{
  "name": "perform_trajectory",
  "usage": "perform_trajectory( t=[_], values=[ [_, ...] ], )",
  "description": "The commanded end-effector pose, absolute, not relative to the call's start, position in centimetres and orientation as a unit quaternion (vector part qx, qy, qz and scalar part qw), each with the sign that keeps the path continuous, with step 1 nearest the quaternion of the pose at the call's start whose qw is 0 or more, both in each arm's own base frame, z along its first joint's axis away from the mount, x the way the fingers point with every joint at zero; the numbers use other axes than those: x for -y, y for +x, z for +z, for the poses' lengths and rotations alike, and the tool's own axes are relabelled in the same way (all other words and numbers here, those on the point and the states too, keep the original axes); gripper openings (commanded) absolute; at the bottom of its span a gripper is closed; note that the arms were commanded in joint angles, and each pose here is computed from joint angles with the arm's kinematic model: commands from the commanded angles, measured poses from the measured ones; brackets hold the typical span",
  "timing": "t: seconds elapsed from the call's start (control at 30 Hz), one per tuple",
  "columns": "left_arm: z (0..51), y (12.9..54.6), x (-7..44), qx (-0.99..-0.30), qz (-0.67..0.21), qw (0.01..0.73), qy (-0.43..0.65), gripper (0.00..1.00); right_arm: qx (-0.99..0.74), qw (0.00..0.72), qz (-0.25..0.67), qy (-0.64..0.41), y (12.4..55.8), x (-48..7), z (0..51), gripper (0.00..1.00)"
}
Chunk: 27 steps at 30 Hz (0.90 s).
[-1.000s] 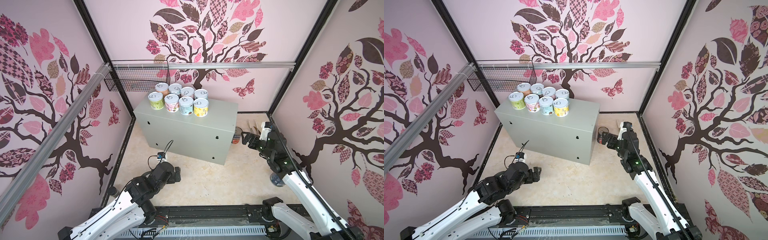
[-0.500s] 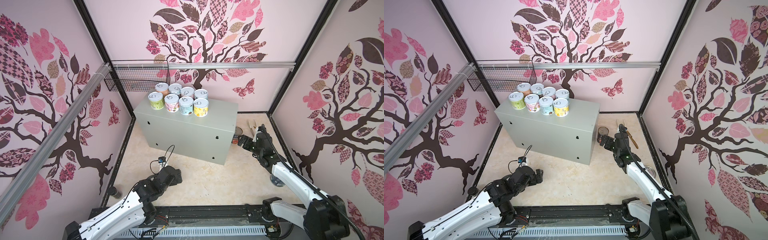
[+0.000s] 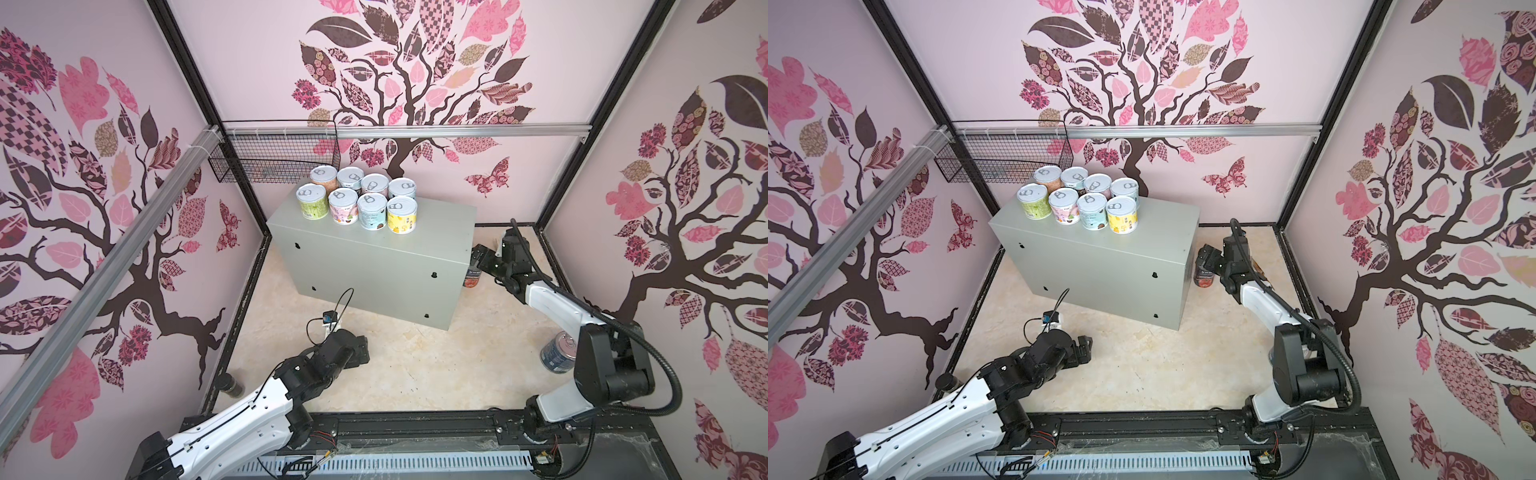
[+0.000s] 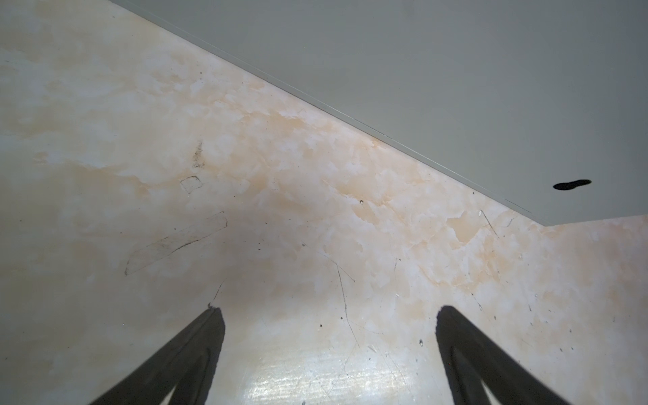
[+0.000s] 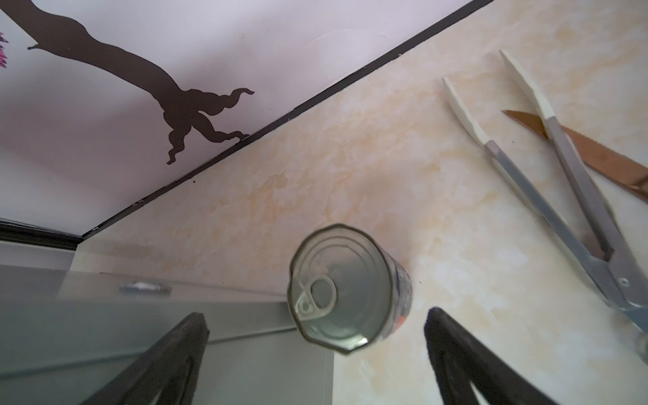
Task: Place and organize the canned foods onto the counter
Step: 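Lower the right gripper over the red-labelled can beside the cabinet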
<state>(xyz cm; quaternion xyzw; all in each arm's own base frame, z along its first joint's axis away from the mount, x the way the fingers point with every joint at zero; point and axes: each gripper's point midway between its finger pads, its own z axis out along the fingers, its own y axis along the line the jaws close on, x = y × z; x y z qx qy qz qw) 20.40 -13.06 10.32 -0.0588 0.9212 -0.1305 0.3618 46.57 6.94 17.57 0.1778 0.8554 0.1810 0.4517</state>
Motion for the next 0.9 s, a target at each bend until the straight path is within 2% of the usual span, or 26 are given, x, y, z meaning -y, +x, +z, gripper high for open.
perform_trajectory(
  t=[0.0,0.2,0.47,0.87],
  values=[
    [10.5,20.5,14.0,-0.919,-0.148,0.362,-0.048,0.98,-0.866,0.441,0.163,0.173,48.4,-6.7,17.4,1.00],
    [10.6,20.6,14.2,-0.921,-0.146,0.360,-0.042,0.98,-0.881,0.418,0.136,0.173,50.9,-6.5,15.7,1.00],
    [10.2,20.7,14.3,-0.923,-0.140,0.356,-0.040,0.98,-0.893,0.390,0.151,0.166,52.9,-7.6,13.4,1.00],
    [10.0,20.6,14.1,-0.924,-0.139,0.354,-0.043,0.98,-0.911,0.355,0.140,0.158,51.0,-7.5,9.7,1.00]
  ],
)
